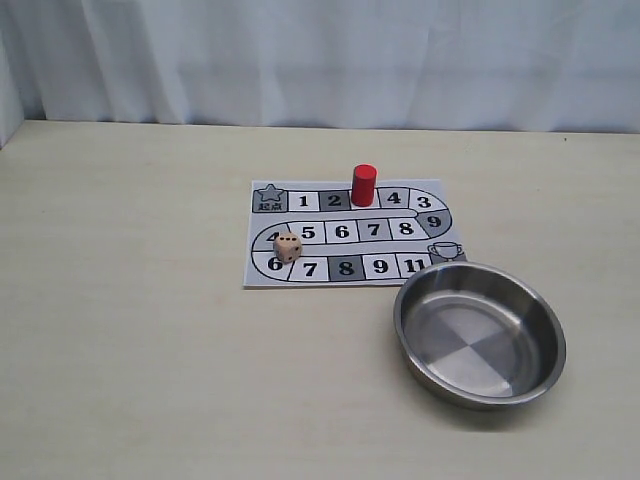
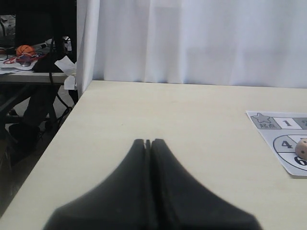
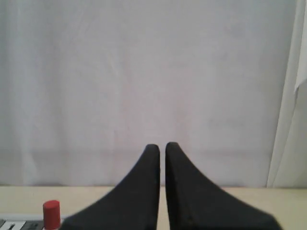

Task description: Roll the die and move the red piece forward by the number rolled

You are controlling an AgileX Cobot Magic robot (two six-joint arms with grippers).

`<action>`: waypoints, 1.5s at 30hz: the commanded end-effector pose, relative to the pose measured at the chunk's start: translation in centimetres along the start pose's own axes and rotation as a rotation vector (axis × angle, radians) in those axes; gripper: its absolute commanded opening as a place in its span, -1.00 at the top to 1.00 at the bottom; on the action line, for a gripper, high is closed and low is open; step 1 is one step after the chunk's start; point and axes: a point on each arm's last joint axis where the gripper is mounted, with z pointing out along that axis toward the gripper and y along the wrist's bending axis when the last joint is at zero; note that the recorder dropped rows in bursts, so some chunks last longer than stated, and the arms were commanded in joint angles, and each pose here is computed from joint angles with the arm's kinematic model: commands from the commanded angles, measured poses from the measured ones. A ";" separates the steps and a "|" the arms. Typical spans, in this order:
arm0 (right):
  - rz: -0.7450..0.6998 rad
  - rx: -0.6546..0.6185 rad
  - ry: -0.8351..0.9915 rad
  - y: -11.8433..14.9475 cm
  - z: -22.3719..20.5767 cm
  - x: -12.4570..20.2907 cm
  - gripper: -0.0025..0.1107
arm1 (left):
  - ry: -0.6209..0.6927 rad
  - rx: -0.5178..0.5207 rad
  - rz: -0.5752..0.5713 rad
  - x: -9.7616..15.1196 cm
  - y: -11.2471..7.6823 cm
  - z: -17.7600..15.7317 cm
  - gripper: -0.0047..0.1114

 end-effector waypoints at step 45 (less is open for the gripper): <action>-0.071 -0.025 0.292 0.1 -0.4 2.7 0.88 | -0.011 0.003 -0.008 0.0 0.0 0.0 0.92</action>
